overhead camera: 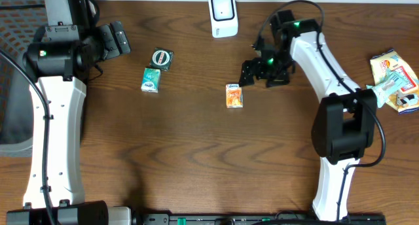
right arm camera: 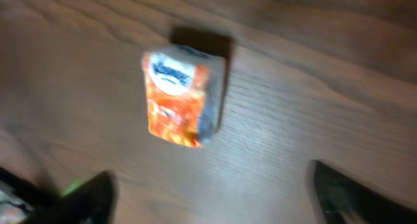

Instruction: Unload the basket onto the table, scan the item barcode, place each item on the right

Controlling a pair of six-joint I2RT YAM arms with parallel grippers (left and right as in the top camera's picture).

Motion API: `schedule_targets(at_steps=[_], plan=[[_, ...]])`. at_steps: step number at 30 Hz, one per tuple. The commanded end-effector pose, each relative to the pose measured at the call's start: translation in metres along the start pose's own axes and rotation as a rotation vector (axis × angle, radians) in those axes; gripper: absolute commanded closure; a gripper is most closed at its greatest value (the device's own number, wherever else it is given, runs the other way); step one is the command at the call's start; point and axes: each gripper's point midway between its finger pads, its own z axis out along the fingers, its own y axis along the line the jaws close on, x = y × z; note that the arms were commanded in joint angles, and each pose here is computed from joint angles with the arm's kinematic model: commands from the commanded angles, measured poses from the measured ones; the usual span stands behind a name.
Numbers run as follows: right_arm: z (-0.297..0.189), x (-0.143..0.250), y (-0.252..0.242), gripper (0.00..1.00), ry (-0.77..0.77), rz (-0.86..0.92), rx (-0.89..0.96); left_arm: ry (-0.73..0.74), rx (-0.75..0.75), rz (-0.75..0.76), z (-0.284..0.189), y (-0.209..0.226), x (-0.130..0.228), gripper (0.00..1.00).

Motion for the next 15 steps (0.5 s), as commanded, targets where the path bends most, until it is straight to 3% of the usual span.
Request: schedule_targets(at_steps=[1,3,11,15], plan=[[0.003,-0.008,0.018,0.23,-0.033,-0.06,-0.023,0.009,-0.015,-0.008,0.003,0.003,0.002,0.02],[0.009,-0.013,0.021,0.28,-0.053,-0.086,-0.002,0.009,-0.015,-0.008,0.003,0.003,0.002,0.03],[0.042,-0.009,0.021,0.31,-0.011,-0.042,0.041,0.009,-0.015,-0.008,0.003,0.003,0.002,0.02],[0.063,-0.003,0.024,0.39,0.035,-0.045,0.047,0.009,-0.015,-0.008,0.003,0.003,0.002,0.02]])
